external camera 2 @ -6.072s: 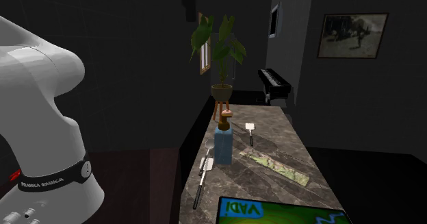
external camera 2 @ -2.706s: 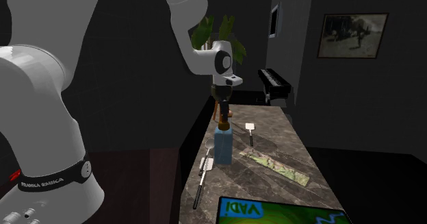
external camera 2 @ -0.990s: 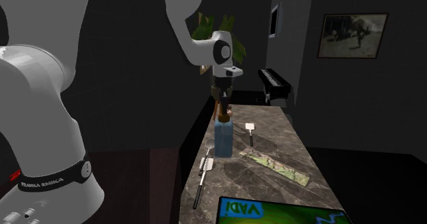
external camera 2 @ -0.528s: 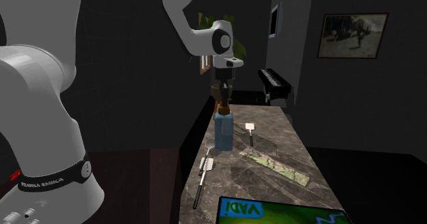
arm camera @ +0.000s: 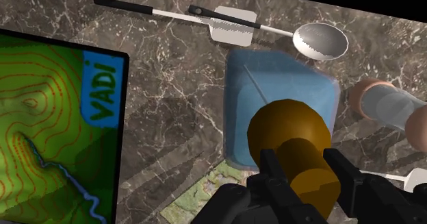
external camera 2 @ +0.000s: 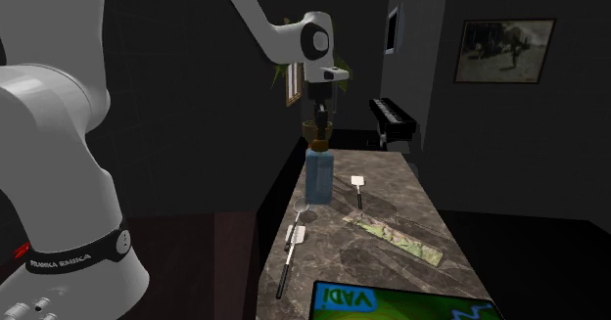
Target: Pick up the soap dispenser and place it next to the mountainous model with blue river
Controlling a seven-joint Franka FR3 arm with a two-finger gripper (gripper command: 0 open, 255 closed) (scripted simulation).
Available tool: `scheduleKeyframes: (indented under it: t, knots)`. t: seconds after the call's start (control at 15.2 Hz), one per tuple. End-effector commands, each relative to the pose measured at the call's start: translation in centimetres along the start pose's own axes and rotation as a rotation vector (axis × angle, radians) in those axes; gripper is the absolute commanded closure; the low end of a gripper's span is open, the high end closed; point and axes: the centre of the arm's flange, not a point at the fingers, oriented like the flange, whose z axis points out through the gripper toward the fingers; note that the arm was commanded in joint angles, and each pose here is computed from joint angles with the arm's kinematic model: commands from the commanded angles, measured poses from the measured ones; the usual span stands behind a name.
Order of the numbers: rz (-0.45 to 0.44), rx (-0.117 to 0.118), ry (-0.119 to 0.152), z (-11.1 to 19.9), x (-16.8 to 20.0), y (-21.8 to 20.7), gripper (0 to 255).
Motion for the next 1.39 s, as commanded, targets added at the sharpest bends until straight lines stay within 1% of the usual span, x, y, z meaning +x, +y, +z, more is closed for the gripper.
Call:
scheduleKeyframes:
  t: [0.0,1.32]
  knots:
    - [0.000,0.000,0.000,-1.0,0.1,0.1,255]
    - [0.000,0.000,0.000,-11.6,0.6,0.2,255]
